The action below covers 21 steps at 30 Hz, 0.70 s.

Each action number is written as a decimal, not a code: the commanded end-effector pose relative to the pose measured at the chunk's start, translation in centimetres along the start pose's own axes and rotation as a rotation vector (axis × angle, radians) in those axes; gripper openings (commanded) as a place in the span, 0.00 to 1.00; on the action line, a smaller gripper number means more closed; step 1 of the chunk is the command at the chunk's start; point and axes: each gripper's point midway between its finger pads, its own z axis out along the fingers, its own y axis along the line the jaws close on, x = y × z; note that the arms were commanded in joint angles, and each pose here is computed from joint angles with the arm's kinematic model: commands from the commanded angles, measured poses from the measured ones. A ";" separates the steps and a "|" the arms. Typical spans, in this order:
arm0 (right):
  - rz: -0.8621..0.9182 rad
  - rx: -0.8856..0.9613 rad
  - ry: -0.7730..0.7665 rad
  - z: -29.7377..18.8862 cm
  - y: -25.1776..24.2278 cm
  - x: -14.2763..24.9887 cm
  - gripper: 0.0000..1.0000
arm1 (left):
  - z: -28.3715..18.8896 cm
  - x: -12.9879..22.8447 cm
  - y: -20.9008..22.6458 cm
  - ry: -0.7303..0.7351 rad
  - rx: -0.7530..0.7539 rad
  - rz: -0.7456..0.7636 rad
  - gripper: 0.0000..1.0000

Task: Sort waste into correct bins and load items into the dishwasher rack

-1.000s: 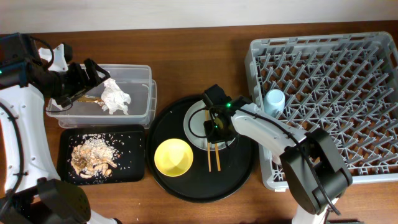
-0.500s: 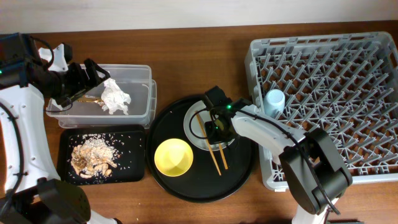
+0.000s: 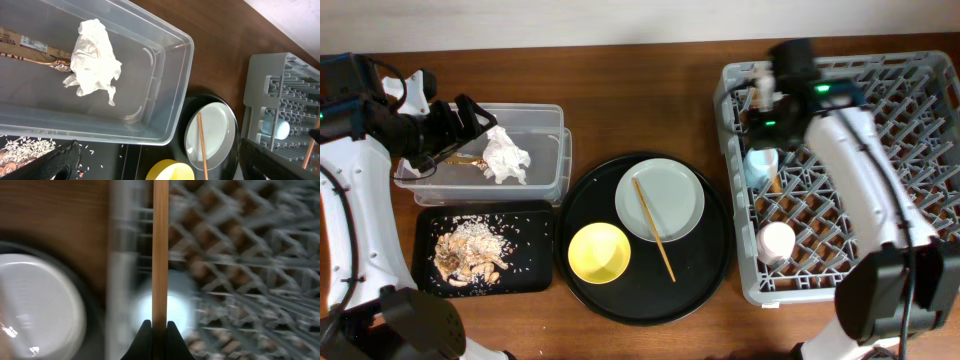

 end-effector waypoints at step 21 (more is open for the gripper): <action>0.093 -0.752 0.100 -3.8 7.2 0.7 0.99 | -0.2 -0.1 0.1 -0.006 0.001 -0.008 0.99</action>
